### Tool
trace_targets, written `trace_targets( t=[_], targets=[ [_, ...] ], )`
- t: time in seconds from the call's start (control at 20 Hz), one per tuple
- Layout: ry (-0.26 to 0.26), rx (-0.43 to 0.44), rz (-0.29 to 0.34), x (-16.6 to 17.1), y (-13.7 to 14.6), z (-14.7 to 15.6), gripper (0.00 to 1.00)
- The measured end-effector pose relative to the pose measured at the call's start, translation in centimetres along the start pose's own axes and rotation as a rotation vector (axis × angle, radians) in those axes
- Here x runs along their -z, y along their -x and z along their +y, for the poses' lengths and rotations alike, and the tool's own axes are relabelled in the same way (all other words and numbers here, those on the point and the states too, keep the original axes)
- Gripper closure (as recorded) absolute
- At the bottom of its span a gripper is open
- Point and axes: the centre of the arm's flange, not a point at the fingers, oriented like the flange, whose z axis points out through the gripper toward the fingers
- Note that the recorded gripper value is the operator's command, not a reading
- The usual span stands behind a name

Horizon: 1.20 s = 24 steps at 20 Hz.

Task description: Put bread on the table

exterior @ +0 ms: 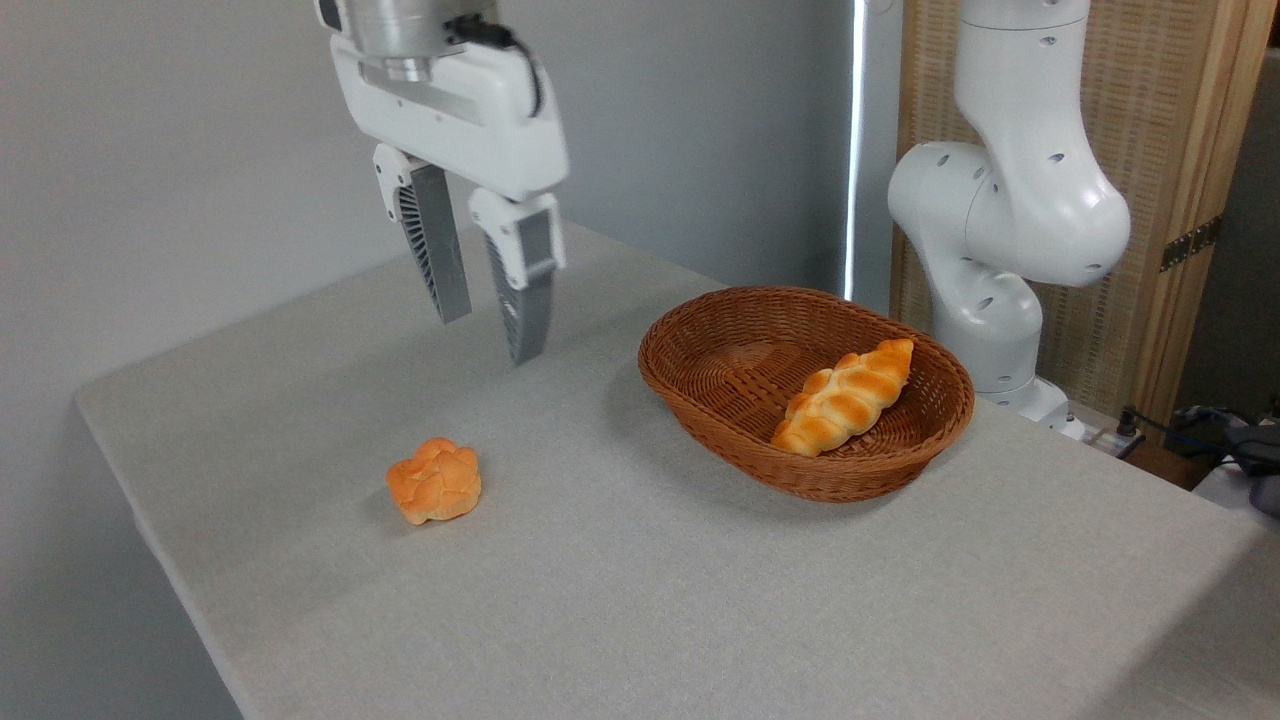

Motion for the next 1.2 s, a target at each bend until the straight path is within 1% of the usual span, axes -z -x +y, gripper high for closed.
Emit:
trace_targets(
  t=[0.1, 0.15, 0.25, 0.6, 0.7, 0.8, 0.95, 1.2],
  targets=[
    [0.004, 0.051, 0.021, 0.8, 1.9, -2.4, 0.0],
    [0.004, 0.057, 0.026, 1.0, 2.4, -3.1, 0.0],
    [0.005, 0.056, 0.028, 1.0, 2.5, -3.2, 0.0],
    [0.014, 0.0, 0.022, 0.9, 0.6, -0.7, 0.0],
    [0.036, -0.036, -0.012, 0.4, -0.2, 1.1, 0.0],
    [0.032, -0.059, -0.042, 0.1, -0.7, 2.1, 0.0],
    [0.016, -0.073, -0.062, -0.1, -1.0, 2.5, 0.0],
    [0.011, -0.074, -0.069, -0.2, -1.0, 2.4, 0.0]
  ],
)
